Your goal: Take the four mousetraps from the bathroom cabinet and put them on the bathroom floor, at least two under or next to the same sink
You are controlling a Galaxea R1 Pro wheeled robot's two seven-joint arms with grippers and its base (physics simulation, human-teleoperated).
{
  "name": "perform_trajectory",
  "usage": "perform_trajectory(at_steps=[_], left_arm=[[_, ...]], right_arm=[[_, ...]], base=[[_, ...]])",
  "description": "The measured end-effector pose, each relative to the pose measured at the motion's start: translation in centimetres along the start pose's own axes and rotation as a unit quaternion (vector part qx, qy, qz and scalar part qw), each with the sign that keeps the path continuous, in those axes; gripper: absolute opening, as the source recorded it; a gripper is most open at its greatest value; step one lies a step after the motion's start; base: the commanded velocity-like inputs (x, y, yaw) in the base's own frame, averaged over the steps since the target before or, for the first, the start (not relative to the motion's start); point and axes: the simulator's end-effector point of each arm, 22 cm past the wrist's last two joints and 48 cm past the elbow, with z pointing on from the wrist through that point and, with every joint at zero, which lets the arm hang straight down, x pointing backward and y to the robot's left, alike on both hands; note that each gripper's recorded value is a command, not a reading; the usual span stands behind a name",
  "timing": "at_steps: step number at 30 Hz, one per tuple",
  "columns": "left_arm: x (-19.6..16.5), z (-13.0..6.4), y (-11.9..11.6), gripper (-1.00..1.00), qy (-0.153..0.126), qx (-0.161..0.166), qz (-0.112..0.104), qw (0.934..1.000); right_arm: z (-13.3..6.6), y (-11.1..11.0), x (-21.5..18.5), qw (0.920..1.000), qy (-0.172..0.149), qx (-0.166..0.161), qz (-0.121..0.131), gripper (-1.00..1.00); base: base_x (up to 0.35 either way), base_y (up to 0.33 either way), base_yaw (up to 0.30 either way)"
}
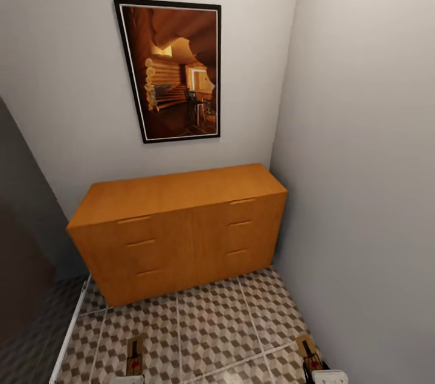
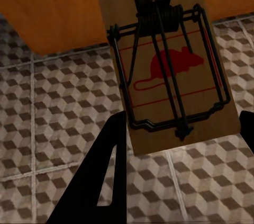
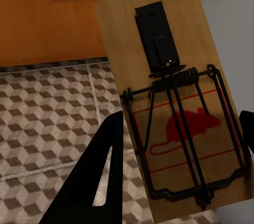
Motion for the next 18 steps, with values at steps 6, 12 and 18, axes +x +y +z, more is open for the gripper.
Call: perform_trajectory(at_steps=[6,12,18], left_arm=[[0.0,-0.01,0.02,-1.0,0.0,0.0,0.0,1.0],[0.0,0.01,-0.02,-1.0,0.0,0.0,0.0,1.0],[0.09,-0.03,0.05,-1.0,0.001,0.0,0.0,1.0]], right_arm=[[0.0,0.0,0.01,1.0,0.0,0.0,0.0,-1.0],[0.01,0.0,0.08,1.0,0.002,0.0,0.0,-1.0],[0.02,0.01,0.1,1.0,0.002,0.0,0.0,-1.0]], base=[[-0.018,0.0,0.263],[-0.061,0.035,0.267],[-0.185,0.13,0.27]])
